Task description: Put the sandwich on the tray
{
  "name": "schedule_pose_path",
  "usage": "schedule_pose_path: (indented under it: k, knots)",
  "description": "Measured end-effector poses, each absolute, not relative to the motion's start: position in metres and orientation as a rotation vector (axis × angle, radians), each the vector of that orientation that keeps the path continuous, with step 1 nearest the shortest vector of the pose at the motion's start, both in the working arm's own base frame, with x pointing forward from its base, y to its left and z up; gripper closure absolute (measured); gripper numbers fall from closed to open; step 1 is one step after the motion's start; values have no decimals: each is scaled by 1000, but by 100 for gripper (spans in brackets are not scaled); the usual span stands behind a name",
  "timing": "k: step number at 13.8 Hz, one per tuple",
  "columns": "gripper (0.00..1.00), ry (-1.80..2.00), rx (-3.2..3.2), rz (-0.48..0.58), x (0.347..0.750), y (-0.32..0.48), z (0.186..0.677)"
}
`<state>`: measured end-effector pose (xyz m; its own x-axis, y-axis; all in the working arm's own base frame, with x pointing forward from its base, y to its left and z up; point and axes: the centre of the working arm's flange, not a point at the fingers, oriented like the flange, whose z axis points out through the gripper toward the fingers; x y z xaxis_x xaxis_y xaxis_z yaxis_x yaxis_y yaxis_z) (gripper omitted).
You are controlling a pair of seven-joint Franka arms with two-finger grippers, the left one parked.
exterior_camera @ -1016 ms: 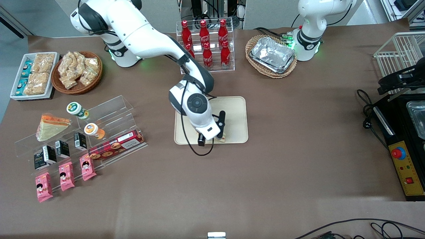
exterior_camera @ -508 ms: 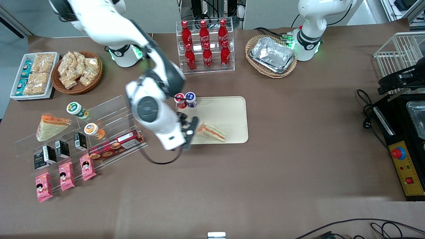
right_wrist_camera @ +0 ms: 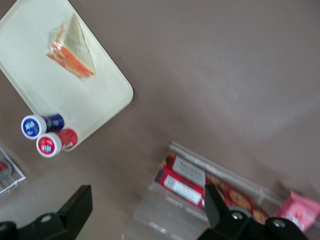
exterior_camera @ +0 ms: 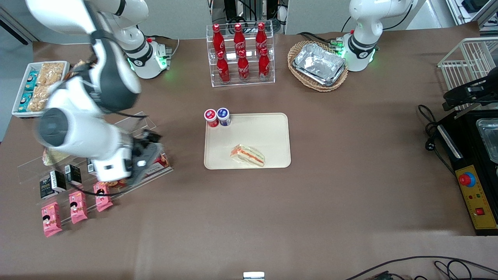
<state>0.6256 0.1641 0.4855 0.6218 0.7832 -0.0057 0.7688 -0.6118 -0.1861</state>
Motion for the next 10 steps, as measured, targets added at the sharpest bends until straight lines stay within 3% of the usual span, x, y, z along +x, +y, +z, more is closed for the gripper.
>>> schedule_pose_path:
  k: [3,10]
  knots:
    - [0,-1164,-2709,201,617,101,510]
    - [0,-1014,-2852,209,585,9,576]
